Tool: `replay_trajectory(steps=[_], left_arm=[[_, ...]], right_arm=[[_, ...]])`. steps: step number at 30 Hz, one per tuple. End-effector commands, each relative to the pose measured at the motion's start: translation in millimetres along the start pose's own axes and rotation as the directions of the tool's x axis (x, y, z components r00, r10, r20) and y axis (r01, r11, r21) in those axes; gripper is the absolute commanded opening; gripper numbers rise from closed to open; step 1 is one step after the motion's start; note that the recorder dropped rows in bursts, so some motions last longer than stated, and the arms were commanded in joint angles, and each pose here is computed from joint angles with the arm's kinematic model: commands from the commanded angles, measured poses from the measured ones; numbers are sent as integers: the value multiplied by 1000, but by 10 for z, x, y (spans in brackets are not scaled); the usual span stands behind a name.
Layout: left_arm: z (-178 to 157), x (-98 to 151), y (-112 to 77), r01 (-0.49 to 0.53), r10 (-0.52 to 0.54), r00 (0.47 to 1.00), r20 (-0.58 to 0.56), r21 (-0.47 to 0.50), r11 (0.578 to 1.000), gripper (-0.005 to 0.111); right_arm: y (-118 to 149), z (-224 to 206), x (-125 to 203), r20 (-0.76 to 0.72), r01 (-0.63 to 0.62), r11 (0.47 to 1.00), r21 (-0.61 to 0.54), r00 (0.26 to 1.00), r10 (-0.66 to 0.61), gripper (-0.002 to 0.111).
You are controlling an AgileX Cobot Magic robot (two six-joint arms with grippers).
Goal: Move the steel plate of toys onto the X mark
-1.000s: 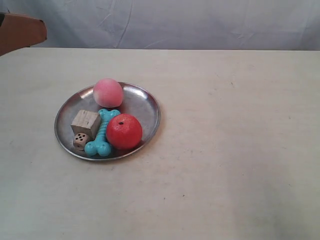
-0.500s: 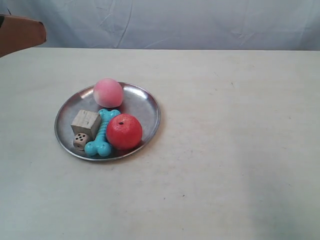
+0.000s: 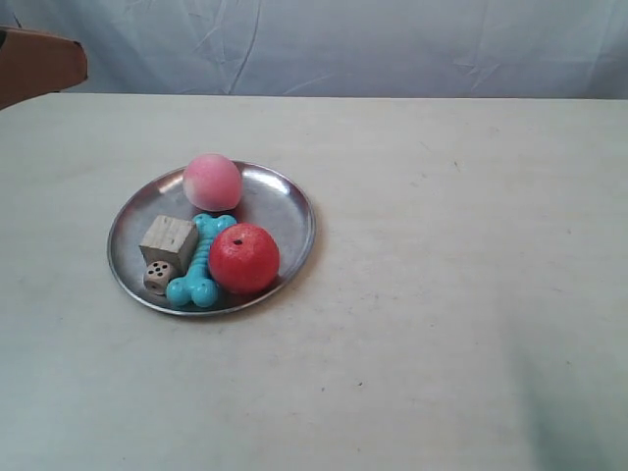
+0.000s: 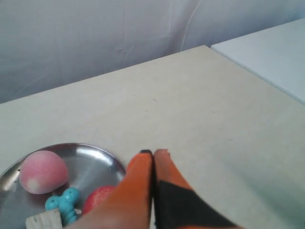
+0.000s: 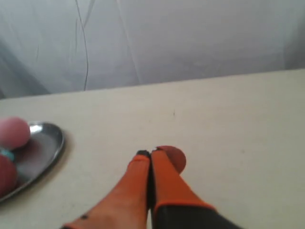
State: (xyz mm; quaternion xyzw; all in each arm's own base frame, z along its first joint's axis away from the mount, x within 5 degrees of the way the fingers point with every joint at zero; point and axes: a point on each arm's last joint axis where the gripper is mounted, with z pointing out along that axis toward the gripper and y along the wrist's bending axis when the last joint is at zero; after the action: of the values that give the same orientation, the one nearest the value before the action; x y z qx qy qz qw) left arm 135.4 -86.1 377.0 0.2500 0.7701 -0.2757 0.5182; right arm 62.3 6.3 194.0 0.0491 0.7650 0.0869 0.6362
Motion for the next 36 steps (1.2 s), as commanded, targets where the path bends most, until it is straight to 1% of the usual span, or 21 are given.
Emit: replay_trajectory(steps=[1,4,8,11,17,23,26,28,29,30,31,32,33,34,35,36], left_arm=[[-10,-3,-9,-7,7,1000,9,-1,1000,0],[-10,13,-26,-1,1,1000,-8,17,1000,0],[-14,73,-66,-12,16,997,-74,63,998,0],[-17,102,-58,-41,47,994,-104,57,998,0],[-16,101,-42,-56,60,993,-103,42,998,0],[-11,14,30,-67,66,998,-12,-43,997,0],[7,8,66,-47,49,999,23,-74,996,0],[18,69,134,-32,42,997,69,-138,990,0],[-39,155,158,-12,35,992,121,-186,983,0],[-86,225,167,8,25,988,152,-210,978,0],[-193,384,185,52,6,976,218,-260,964,0],[-290,564,210,77,10,964,265,-315,946,0],[-346,741,242,96,14,958,287,-364,927,0],[-430,934,268,116,32,945,326,-423,899,0],[-504,1065,272,131,54,929,365,-462,877,0],[-558,1225,295,152,76,914,398,-510,847,0]], right_arm=[[15,-8,163,-159,-1,1000,-19,987,-2,0],[13,-7,158,-154,1,1000,-18,988,-3,0],[13,-7,158,-154,1,1000,-18,988,-3,0],[13,-7,158,-154,1,1000,-18,988,-3,0],[13,-7,158,-154,1,1000,-18,988,-3,0],[13,-7,158,-154,1,1000,-18,988,-3,0],[13,-7,153,-148,1,1000,-17,989,-3,0],[12,-6,150,-144,1,1000,-16,990,-3,0],[12,-6,150,-144,1,1000,-16,990,-3,0],[12,-6,150,-144,1,1000,-16,990,-3,0],[12,-6,150,-144,1,1000,-16,990,-3,0],[12,-6,150,-144,1,1000,-16,990,-3,0],[12,-6,150,-144,1,1000,-16,990,-3,0],[12,-6,150,-144,1,1000,-16,990,-3,0],[12,-6,150,-144,1,1000,-16,990,-3,0],[12,-6,150,-144,1,1000,-16,990,-3,0]])
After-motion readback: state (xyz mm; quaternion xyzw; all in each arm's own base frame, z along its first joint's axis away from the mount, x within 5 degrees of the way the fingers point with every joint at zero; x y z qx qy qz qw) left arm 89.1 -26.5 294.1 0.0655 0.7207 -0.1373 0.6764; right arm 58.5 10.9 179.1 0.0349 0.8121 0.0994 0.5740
